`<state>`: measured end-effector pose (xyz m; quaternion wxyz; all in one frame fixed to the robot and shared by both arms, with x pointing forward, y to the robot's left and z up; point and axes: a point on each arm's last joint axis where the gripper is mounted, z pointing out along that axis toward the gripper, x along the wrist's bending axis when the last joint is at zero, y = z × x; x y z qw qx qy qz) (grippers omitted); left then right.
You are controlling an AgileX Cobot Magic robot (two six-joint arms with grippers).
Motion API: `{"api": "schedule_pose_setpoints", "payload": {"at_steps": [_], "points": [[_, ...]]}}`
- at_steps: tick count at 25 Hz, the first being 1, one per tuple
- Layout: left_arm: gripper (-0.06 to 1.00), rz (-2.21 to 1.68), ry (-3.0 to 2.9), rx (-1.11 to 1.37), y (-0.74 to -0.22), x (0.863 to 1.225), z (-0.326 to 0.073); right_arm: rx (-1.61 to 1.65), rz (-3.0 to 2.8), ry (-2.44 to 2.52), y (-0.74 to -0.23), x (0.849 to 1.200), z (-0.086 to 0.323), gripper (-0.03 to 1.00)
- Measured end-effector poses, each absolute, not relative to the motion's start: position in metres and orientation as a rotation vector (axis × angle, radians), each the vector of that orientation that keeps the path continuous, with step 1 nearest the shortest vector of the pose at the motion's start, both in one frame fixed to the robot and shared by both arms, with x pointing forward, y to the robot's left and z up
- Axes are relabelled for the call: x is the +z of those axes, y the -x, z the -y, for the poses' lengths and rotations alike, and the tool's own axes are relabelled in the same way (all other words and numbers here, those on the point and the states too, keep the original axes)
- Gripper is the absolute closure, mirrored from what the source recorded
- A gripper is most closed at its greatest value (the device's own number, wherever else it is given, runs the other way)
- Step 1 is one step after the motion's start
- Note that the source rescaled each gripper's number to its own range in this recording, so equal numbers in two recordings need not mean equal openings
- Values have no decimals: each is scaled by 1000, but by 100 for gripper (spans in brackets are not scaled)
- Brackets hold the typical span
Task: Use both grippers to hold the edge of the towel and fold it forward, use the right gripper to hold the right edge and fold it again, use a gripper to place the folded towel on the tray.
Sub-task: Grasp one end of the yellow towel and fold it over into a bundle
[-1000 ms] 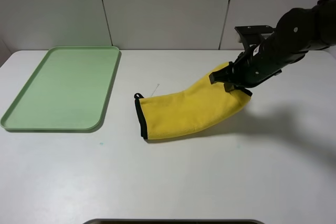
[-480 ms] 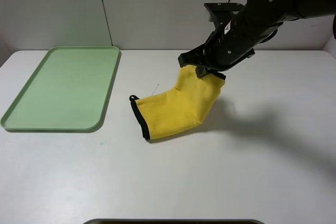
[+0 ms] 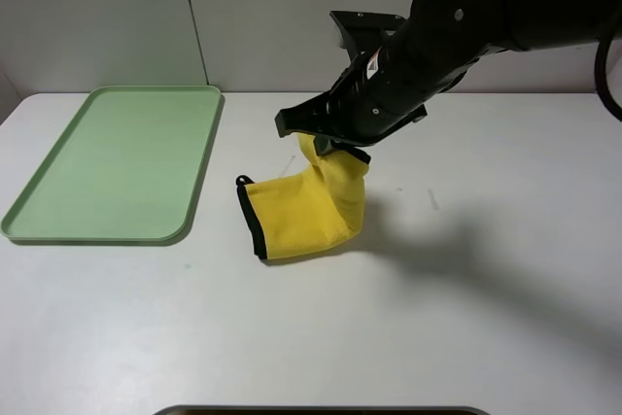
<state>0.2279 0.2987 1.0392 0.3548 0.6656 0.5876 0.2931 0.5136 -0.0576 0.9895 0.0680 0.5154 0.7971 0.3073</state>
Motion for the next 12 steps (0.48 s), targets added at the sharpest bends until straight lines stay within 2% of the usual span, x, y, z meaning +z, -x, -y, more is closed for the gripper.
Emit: {"api": "schedule_pose_setpoints", "payload": {"at_steps": [5,12], "points": [[-6,-1520,-1721,763,-228,1039,-299,971,-2399,-1556,-509,986,46,93],[-6,-1518,-1720,758,-228,1039,-299,871,-2449,-1604,-511,946,34,93]]}}
